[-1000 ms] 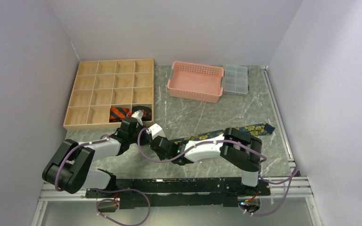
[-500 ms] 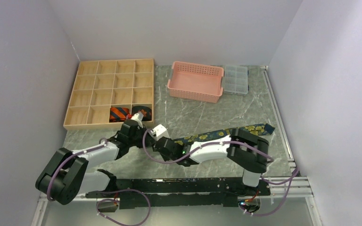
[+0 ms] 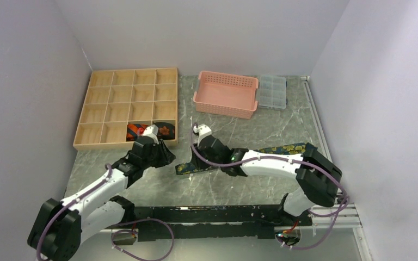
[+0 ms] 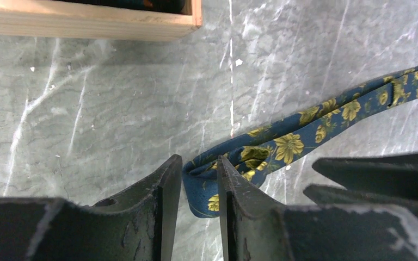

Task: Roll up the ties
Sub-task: Roll the tie at the center of the board.

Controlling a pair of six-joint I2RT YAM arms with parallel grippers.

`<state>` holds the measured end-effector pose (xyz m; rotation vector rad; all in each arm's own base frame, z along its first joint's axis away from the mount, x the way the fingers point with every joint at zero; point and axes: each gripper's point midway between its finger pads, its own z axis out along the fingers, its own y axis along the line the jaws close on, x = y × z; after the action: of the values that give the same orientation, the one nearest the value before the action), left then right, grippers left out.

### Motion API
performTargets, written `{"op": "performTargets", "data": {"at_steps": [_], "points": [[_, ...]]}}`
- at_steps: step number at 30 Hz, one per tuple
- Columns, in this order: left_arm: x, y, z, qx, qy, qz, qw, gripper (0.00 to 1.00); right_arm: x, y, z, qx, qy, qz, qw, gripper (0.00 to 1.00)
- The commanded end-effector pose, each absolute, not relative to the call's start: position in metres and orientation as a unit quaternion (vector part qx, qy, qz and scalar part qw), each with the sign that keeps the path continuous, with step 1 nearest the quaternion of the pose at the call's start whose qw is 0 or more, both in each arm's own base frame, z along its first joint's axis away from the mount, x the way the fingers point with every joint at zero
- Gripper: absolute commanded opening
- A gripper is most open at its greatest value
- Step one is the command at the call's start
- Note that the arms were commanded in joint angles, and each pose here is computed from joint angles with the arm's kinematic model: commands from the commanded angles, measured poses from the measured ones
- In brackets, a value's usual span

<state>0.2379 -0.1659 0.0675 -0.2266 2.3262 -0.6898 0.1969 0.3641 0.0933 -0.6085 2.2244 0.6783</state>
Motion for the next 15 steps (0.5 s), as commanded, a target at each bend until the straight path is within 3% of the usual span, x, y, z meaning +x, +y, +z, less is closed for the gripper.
{"op": "performTargets", "data": {"at_steps": [1,7,9,15], "points": [[0.233,-0.159,0.072,-0.106,0.89,-0.264,0.355,0.37,0.196,0.383,0.113,-0.219,0.853,0.342,0.327,0.33],[0.225,-0.163,0.061,-0.102,0.894,-0.276,0.337,0.41,0.197,0.401,0.116,-0.21,0.851,0.376,0.3,0.33],[0.223,-0.166,0.059,-0.1,0.894,-0.283,0.332,0.47,0.2,0.401,0.112,-0.2,0.854,0.387,0.284,0.33],[0.218,-0.166,0.051,-0.101,0.897,-0.285,0.322,0.52,0.211,0.384,0.073,-0.152,0.883,0.383,0.225,0.31]]}}
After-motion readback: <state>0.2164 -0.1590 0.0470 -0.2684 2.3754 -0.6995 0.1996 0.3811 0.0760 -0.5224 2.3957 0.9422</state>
